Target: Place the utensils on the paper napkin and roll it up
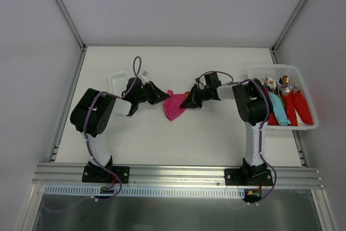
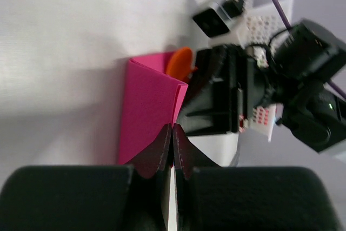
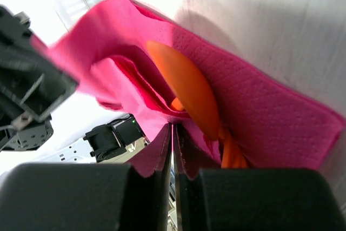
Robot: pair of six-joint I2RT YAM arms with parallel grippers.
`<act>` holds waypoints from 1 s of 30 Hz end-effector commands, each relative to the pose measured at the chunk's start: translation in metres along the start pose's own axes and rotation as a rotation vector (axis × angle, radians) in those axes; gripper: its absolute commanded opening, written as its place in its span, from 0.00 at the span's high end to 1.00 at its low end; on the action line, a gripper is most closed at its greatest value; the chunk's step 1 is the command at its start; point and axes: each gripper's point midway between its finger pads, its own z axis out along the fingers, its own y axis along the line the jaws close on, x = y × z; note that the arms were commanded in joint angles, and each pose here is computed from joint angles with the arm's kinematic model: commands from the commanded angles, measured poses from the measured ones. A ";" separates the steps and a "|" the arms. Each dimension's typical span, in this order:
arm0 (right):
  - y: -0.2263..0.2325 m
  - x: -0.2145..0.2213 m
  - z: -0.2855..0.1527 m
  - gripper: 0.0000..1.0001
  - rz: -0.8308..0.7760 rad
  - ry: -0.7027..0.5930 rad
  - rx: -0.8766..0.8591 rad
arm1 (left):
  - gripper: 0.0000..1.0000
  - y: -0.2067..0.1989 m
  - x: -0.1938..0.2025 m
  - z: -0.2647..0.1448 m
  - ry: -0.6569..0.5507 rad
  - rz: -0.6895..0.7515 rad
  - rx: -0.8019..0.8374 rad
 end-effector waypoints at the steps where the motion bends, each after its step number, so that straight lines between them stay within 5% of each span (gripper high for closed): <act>1: -0.065 0.019 0.012 0.92 0.185 0.029 0.205 | 1.00 -0.048 0.012 0.002 0.062 0.139 0.178; 15: -0.069 0.018 0.012 0.93 0.200 0.024 0.220 | 1.00 -0.061 0.084 0.004 0.267 0.164 0.282; 30: -0.072 0.018 0.012 0.93 0.202 0.019 0.229 | 1.00 -0.023 0.123 0.000 0.362 0.063 0.226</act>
